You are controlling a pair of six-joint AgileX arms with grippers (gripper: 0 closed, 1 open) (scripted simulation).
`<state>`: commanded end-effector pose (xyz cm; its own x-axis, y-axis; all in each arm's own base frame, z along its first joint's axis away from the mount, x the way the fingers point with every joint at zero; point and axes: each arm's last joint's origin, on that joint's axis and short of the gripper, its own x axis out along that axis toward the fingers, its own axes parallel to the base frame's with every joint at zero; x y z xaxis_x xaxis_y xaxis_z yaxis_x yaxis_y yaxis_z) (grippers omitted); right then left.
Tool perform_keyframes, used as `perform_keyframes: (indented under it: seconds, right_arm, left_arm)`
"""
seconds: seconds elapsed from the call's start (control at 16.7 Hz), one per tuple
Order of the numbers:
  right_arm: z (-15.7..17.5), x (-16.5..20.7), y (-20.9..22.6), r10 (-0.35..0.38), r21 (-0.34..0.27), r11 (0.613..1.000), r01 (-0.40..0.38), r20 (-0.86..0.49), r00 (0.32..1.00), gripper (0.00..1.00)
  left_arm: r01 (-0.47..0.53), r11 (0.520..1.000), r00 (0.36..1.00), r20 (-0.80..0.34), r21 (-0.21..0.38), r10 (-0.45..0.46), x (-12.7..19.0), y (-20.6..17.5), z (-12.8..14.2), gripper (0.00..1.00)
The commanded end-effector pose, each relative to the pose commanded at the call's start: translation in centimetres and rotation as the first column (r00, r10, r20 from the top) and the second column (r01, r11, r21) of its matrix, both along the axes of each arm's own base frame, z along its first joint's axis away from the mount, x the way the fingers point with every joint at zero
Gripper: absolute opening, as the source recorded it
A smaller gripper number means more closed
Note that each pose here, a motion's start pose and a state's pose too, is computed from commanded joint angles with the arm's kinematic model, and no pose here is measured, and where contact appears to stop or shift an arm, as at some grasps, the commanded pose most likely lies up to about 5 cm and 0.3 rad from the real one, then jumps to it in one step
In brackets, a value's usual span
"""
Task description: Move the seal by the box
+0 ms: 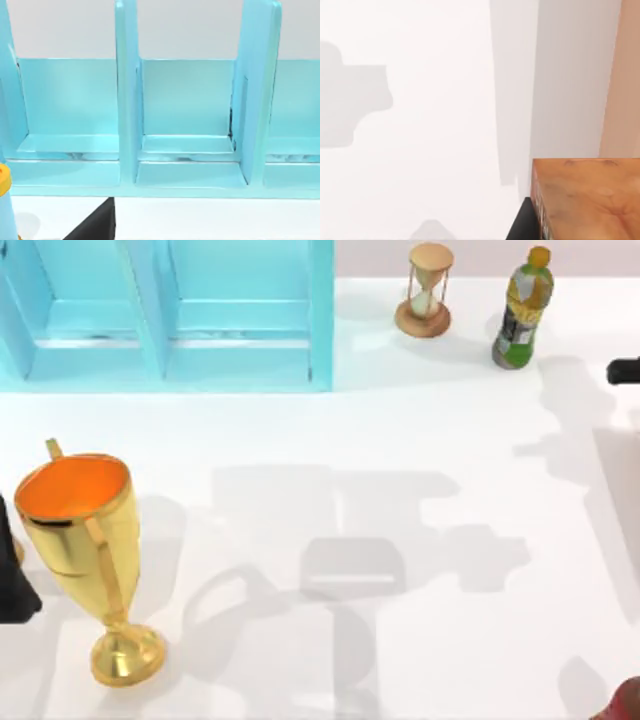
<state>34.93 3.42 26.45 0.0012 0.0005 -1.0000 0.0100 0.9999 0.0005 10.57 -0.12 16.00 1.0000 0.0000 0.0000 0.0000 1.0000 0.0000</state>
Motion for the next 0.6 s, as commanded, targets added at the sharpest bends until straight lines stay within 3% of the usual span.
perform_keyframes:
  seconds: [0.12,0.36,0.6]
  right_arm:
    - [-0.2,0.1,0.1,0.001,0.0,1.0,-0.001,-0.002,1.0,0.0]
    - [0.6,0.5,-0.9,-0.008,0.059,0.998,0.003,0.098,0.995,0.0]
    - [-2.5,1.2,-1.5,-0.015,0.06,0.998,0.009,0.098,0.995,0.0]
  left_arm:
    - [0.0,1.0,1.0,0.0,0.0,0.0,0.0,0.0,0.0,1.0]
    - [0.0,1.0,1.0,0.0,0.0,0.0,0.0,0.0,0.0,1.0]
    - [0.0,1.0,1.0,0.0,0.0,0.0,0.0,0.0,0.0,1.0]
